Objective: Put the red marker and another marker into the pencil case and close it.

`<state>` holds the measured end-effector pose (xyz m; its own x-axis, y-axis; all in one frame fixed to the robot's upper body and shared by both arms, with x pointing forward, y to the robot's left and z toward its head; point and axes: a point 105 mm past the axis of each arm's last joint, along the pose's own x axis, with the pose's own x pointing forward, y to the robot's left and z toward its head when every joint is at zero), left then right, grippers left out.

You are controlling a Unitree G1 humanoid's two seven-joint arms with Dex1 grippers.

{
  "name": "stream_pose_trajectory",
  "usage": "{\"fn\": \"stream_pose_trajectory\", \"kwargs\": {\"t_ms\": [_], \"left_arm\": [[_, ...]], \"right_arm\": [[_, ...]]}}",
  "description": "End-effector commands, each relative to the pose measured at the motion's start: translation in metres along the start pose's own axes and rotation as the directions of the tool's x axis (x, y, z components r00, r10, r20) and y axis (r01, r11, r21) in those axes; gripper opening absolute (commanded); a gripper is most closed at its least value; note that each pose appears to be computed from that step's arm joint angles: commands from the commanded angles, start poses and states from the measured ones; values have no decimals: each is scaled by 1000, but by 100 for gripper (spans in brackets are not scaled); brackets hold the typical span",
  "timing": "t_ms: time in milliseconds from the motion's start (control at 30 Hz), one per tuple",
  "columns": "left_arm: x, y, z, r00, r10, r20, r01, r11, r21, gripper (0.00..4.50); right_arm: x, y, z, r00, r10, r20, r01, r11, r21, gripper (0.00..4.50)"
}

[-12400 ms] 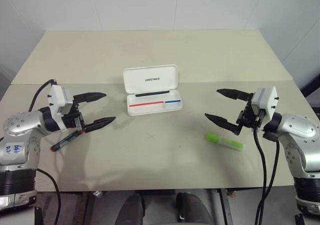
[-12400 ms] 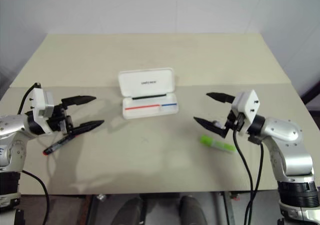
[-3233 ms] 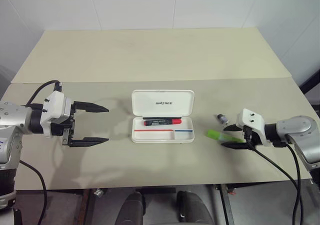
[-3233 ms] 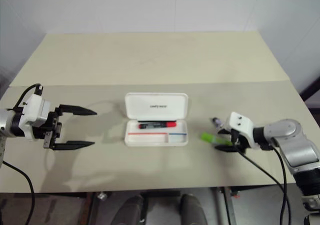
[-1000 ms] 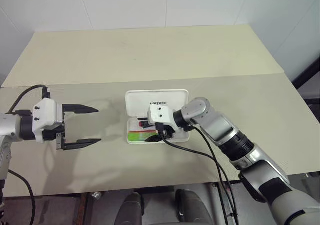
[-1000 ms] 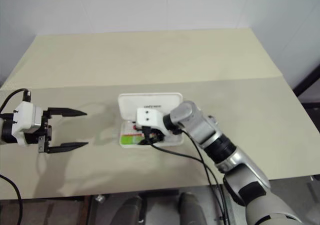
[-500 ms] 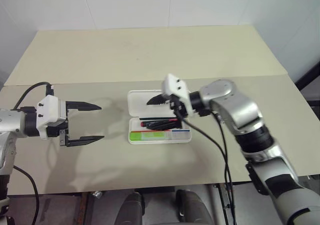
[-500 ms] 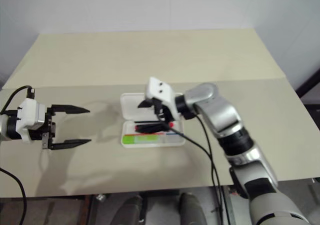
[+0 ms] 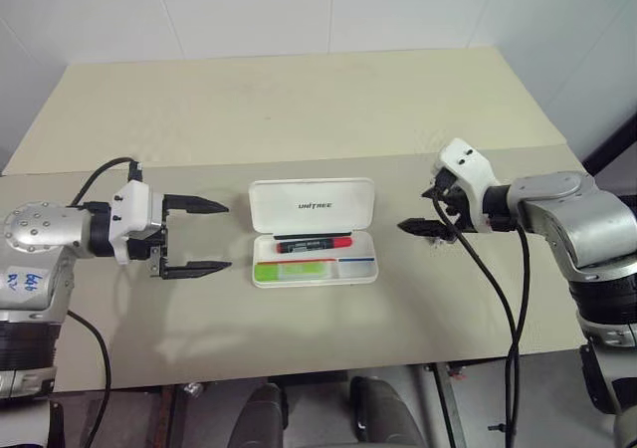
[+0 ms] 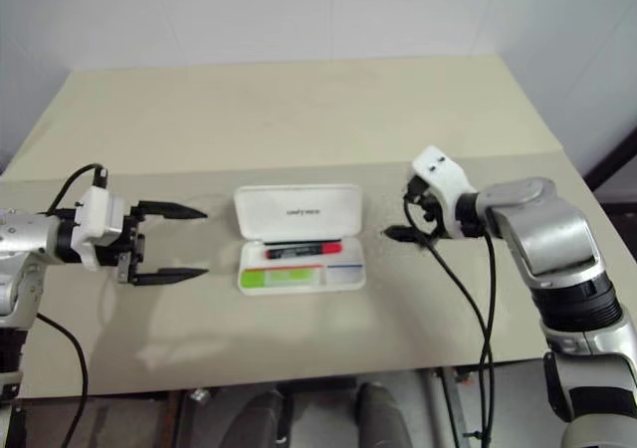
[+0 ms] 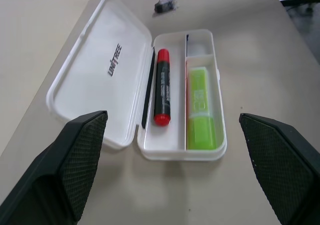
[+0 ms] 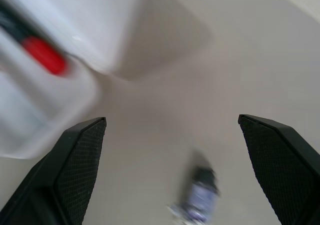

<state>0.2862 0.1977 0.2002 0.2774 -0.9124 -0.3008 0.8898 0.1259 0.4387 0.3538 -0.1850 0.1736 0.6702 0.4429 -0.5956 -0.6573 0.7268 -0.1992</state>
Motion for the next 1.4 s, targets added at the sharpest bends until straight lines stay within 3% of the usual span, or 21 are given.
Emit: {"fn": "stream_pose_trajectory", "kwargs": {"t_ms": [33,233,333,667,867,1033,1200,1400], "left_arm": [[4,4,7,1000,-16,17,15,999,38,450],[13,6,20,997,-41,59,38,998,59,450],[15,6,26,996,-48,69,43,997,70,450],[16,7,30,996,-36,76,30,997,74,450],[16,7,29,997,-29,69,24,997,73,450],[15,7,27,998,-26,62,21,997,71,450],[13,6,25,998,-20,56,17,998,66,450],[13,4,24,999,-18,51,15,998,59,450]], "right_arm": [[-2,-15,-10,996,-80,-29,81,997,0,448],[6,-16,-27,992,-81,-97,84,996,22,448],[5,-11,-36,988,-57,-146,61,998,23,388],[3,-5,-38,987,-16,-163,8,999,-50,42],[5,11,-8,989,144,-10,-143,961,-237,35],[2,43,18,936,346,69,-295,876,-382,35],[-1,80,30,856,516,39,-433,755,-492,35],[4,104,32,812,583,-23,-501,678,-538,35]]}}
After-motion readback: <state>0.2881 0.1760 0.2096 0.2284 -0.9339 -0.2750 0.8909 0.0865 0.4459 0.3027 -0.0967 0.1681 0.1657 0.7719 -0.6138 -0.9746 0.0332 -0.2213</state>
